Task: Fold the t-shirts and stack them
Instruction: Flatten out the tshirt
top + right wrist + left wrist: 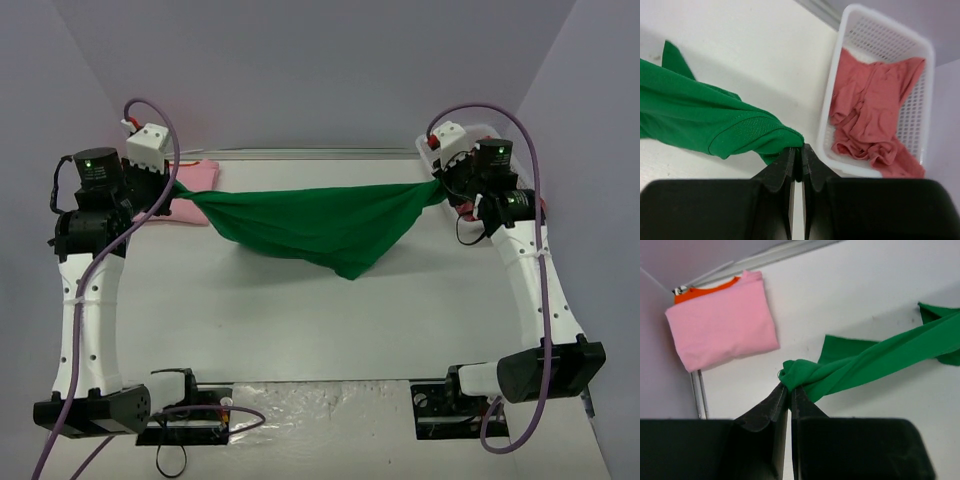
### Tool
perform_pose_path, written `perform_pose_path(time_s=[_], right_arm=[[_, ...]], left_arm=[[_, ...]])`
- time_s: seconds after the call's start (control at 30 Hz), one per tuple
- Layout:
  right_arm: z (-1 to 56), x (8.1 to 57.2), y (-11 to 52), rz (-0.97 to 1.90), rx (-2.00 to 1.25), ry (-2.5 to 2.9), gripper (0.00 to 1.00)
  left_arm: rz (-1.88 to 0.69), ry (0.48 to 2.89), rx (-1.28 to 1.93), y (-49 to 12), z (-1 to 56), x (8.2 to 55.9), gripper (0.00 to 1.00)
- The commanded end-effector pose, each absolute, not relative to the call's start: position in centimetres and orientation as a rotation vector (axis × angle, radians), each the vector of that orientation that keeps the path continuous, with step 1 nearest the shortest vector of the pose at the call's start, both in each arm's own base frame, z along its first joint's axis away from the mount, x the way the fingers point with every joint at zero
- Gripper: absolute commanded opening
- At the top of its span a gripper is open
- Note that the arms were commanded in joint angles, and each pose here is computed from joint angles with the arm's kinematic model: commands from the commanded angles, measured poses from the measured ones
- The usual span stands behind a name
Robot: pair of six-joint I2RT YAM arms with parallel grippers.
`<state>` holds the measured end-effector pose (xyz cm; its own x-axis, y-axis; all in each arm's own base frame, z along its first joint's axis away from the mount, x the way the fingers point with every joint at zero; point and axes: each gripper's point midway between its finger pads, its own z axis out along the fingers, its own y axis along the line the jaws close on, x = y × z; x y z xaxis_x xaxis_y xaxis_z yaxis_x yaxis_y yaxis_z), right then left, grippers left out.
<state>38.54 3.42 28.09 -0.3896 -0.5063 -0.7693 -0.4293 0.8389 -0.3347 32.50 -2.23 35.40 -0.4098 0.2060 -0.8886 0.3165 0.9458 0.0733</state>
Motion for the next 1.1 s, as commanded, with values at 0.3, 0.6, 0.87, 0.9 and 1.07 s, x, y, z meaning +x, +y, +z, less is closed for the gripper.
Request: perform_pose_path(time_s=[0.3,0.6,0.87,0.9,1.07], right_arm=[[39.2,42.8,1.4,-0.254,-0.482,1.776,0.0],[40.3,41.3,1.8,-0.226,-0.48,1.741,0.0],[41.5,35.4,2.4,-0.165,-0.469,1.68,0.0],[41.0,34.7,2.6,-0.153,-0.475,1.686,0.0],[42.3,30.8,2.4,-0.143,-0.453,1.641,0.0]], left_arm=[[-0.015,1.834,0.175,0.4,40.7,36.4,0.02],[0.0,1.813,0.191,0.5,41.3,36.3,0.02],[-0.058,1.753,0.246,-1.2,42.9,32.1,0.02],[-0.063,1.735,0.256,-1.4,43.4,30.9,0.02],[-0.063,1.766,0.286,-1.8,42.2,28.3,0.02]])
